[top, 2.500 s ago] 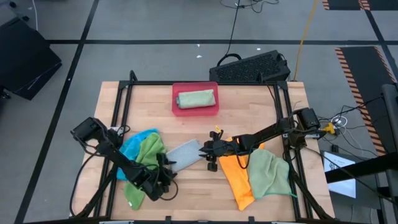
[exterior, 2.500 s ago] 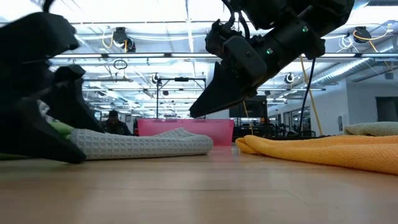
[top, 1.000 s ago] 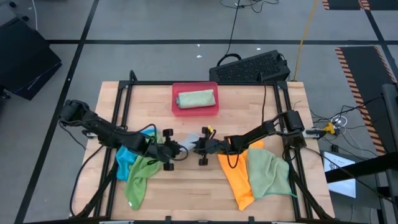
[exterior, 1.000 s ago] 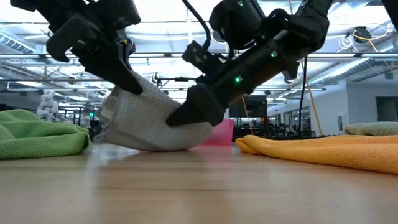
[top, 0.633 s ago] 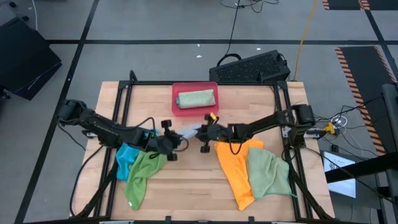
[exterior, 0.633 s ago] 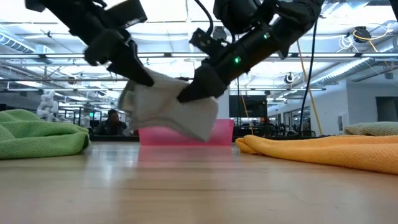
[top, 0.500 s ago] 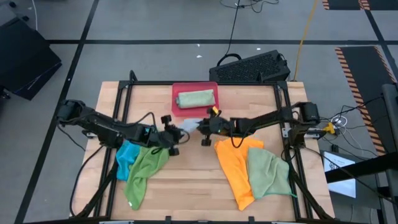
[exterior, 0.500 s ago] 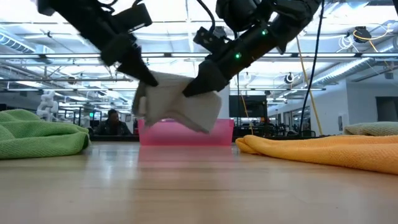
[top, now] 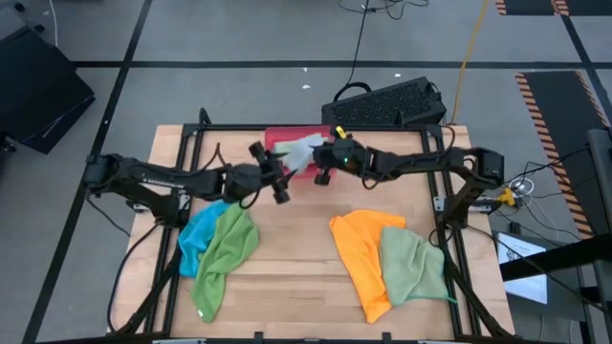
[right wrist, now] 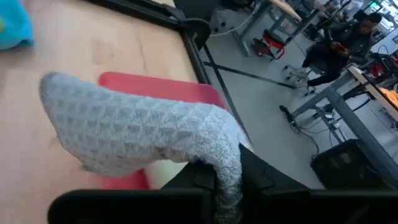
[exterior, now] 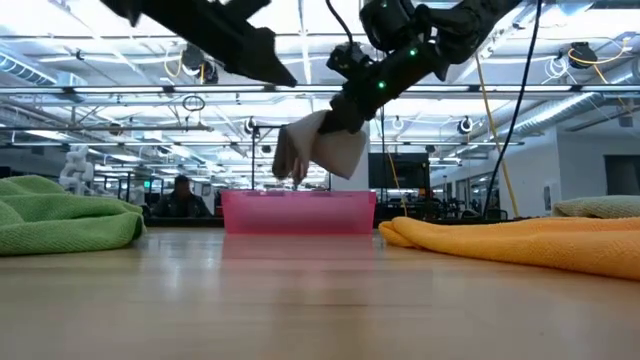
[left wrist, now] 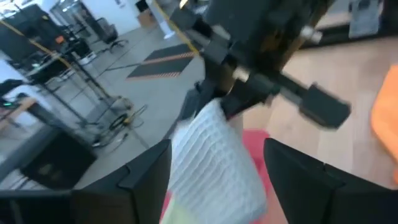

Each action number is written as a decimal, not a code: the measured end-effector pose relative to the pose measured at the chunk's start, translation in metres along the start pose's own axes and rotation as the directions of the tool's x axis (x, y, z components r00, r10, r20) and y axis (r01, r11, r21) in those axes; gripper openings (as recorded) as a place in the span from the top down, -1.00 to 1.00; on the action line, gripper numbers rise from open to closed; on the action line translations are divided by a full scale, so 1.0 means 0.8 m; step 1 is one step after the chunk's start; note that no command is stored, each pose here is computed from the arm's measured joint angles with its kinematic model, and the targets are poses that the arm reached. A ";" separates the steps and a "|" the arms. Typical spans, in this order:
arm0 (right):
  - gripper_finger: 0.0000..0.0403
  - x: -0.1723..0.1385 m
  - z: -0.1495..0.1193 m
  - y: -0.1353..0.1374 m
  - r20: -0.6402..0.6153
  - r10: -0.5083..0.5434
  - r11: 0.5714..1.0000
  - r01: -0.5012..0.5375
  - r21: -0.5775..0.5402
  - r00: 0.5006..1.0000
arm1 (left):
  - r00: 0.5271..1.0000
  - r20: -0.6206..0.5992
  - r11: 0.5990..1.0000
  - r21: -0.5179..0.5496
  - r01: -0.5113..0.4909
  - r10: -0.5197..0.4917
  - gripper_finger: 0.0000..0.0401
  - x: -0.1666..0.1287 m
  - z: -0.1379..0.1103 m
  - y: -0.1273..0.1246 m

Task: Fold microfiber towels
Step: Stack the folded gray towel on top of the folded light green towel in the red bin

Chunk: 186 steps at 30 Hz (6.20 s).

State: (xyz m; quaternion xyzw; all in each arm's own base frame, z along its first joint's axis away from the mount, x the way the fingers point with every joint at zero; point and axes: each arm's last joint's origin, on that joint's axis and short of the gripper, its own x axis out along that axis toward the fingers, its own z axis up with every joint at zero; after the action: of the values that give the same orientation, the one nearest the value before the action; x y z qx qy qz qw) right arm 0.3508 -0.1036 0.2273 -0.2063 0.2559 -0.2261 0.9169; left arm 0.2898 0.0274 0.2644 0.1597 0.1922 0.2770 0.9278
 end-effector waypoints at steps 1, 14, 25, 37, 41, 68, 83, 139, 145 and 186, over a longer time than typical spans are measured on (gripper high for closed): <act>0.92 0.002 0.001 -0.006 0.008 -0.002 1.000 0.002 0.006 1.000 | 1.000 0.009 1.000 -0.012 0.016 -0.016 -0.30 0.007 -0.001 0.005; 0.92 0.017 -0.007 -0.062 0.059 -0.143 0.988 0.140 0.060 0.988 | 0.995 -0.003 0.995 -0.019 -0.097 0.097 -0.35 0.072 -0.032 0.028; 0.92 0.020 -0.010 -0.069 0.090 -0.122 0.992 0.119 0.042 0.988 | 0.982 -0.080 0.983 0.077 -0.167 0.173 0.24 0.101 -0.061 0.055; 0.91 0.046 -0.036 -0.054 0.075 0.035 0.959 -0.012 -0.284 0.997 | 0.958 -0.223 0.959 0.253 -0.124 0.183 0.86 0.108 -0.089 0.085; 0.91 0.055 -0.047 -0.059 0.074 0.058 0.934 -0.028 -0.357 0.996 | 0.963 -0.221 0.955 0.283 -0.086 0.153 0.93 0.111 -0.094 0.098; 0.92 0.075 -0.090 -0.075 -0.028 0.083 0.883 -0.087 -0.461 0.996 | 0.941 -0.301 0.901 0.433 -0.011 0.157 0.93 0.114 -0.116 0.128; -0.04 0.059 -0.098 -0.132 0.094 0.287 0.957 -0.291 0.023 0.953 | 0.943 -0.297 0.906 0.423 -0.008 0.147 0.91 0.114 -0.116 0.127; 0.94 0.067 -0.102 -0.081 -0.171 -0.029 0.792 -0.082 -0.604 0.985 | 0.943 -0.328 0.919 0.385 0.079 0.057 0.91 0.113 -0.120 0.115; 0.94 0.066 -0.105 -0.072 -0.172 0.053 0.793 -0.146 -0.592 0.984 | 0.922 -0.385 0.905 0.375 0.200 -0.044 0.93 0.109 -0.126 0.101; 0.47 0.032 -0.084 -0.098 0.148 0.473 0.865 -0.490 0.113 0.869 | 0.857 -0.472 0.976 -0.038 0.215 -0.207 -0.17 0.061 -0.109 0.107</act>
State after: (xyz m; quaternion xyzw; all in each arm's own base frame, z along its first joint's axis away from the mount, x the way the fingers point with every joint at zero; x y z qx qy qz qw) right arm 0.3084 -0.1985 0.2040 -0.0805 0.2285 0.0040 0.9702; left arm 0.2497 0.1399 0.2098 0.0726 0.4313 0.2027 0.8761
